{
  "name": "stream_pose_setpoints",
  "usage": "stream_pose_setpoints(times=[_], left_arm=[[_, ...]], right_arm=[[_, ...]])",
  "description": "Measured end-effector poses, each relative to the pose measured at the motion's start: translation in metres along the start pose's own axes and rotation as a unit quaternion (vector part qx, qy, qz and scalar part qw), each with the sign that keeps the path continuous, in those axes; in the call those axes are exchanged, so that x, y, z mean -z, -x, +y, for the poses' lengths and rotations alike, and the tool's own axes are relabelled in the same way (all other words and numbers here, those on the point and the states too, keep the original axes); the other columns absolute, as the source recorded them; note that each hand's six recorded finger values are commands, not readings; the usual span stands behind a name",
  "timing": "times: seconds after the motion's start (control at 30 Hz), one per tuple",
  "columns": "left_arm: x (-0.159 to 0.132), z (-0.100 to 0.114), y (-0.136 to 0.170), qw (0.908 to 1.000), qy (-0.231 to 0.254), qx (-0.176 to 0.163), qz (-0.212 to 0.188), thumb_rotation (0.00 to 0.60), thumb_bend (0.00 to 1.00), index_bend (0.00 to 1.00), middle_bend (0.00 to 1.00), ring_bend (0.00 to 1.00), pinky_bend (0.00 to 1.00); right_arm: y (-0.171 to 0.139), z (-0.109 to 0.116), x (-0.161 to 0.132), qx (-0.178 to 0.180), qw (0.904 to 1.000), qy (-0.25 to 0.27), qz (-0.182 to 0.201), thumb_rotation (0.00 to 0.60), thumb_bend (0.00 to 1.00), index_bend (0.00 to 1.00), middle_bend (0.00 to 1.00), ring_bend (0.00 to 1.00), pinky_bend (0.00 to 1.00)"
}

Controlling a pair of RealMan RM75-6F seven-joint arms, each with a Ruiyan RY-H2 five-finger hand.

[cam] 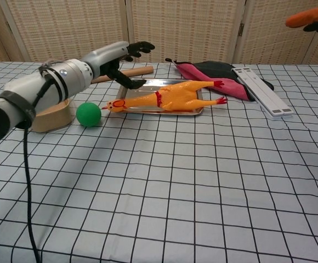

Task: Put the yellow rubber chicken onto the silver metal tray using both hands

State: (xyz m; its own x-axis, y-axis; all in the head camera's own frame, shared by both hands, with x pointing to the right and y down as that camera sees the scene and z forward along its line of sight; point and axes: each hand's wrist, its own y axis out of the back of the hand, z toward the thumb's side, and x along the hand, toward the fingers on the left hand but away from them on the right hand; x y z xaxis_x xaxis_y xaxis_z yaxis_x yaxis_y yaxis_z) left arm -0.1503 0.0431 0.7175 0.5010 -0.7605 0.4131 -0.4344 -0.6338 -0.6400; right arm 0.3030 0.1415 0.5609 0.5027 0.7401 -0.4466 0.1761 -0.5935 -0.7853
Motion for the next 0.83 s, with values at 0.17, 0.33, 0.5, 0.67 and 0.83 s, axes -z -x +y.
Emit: stream_pose_setpoints(times=[0.17, 0.33, 0.5, 0.67, 0.83], left_arm=[[0.001, 0.025, 0.097, 0.9997, 0.002, -0.012, -0.020, 0.600, 0.40, 0.00, 0.00, 0.00, 0.07], [0.036, 0.053, 0.223, 0.9963, -0.031, -0.068, 0.041, 0.600, 0.40, 0.00, 0.00, 0.00, 0.06], [0.062, 0.067, 0.301, 0.9844, -0.095, -0.116, 0.092, 0.600, 0.40, 0.00, 0.00, 0.00, 0.05], [0.084, 0.064, 0.380, 0.9674, -0.189, -0.072, 0.152, 0.600, 0.40, 0.00, 0.00, 0.00, 0.04], [0.079, 0.086, 0.389, 0.9507, -0.235, -0.118, 0.165, 0.600, 0.40, 0.00, 0.00, 0.00, 0.04]], right_arm=[[-0.027, -0.009, 0.005, 0.011, 0.9983, -0.055, -0.016, 0.600, 0.02, 0.00, 0.00, 0.00, 0.00], [-0.067, -0.019, 0.015, 0.039, 0.9893, -0.127, -0.061, 0.600, 0.02, 0.00, 0.00, 0.00, 0.00], [-0.110, -0.031, 0.032, 0.053, 0.9813, -0.140, -0.121, 0.600, 0.02, 0.00, 0.00, 0.00, 0.00], [-0.136, -0.041, 0.049, 0.063, 0.9693, -0.170, -0.166, 0.600, 0.03, 0.00, 0.00, 0.00, 0.00], [-0.150, -0.038, 0.054, 0.079, 0.9660, -0.167, -0.181, 0.600, 0.03, 0.00, 0.00, 0.00, 0.00]])
